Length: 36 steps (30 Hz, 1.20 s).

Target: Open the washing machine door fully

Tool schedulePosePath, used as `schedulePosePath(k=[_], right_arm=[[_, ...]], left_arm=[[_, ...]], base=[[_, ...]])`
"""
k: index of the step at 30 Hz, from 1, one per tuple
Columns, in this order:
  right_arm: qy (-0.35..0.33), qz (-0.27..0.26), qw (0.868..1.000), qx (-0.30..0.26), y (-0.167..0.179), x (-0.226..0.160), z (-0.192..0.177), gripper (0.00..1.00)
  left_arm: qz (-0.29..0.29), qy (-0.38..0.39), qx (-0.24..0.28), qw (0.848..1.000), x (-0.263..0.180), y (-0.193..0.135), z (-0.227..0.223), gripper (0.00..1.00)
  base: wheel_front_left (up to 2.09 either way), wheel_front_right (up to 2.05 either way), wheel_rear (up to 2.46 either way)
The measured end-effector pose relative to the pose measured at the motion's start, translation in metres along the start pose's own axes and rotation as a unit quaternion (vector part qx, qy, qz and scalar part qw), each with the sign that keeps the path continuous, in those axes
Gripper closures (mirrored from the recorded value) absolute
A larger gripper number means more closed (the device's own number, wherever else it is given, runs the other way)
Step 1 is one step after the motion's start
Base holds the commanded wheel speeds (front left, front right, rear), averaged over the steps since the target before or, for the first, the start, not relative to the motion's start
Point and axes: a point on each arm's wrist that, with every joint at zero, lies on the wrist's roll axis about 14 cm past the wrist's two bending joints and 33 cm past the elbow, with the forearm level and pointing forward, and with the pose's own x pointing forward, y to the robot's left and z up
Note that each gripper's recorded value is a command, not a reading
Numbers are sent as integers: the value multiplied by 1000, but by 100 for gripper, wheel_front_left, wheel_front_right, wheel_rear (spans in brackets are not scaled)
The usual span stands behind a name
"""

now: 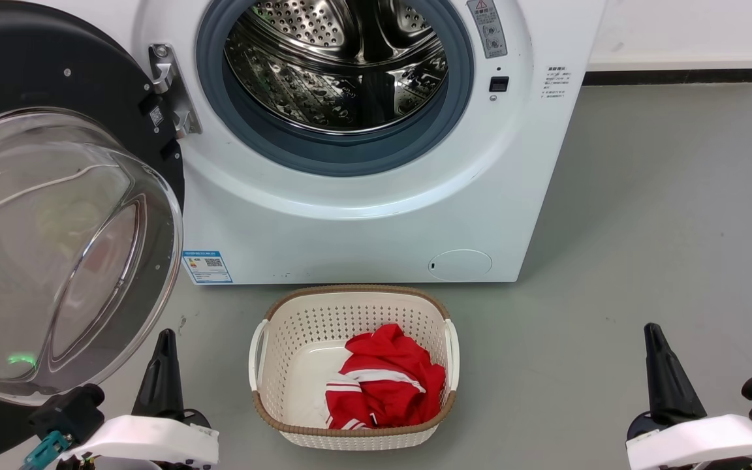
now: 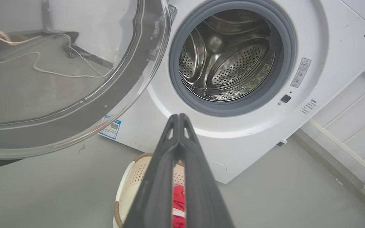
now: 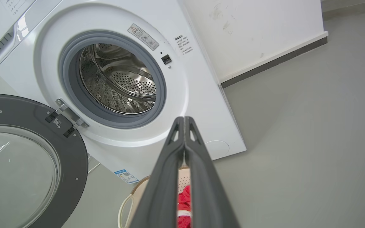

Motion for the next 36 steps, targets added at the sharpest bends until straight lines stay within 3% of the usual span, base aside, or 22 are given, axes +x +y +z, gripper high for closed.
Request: schedulePosePath(k=[16,36], right_arm=[[7,-18,993,119,-7,5,0,100],[9,-29,970,241,-11,12,1,100]], left_arm=[[12,14,-123,992,4,2,-4,100],[17,28,-248,968,8,0,-7,100]], base=[[0,0,0],[0,0,0]])
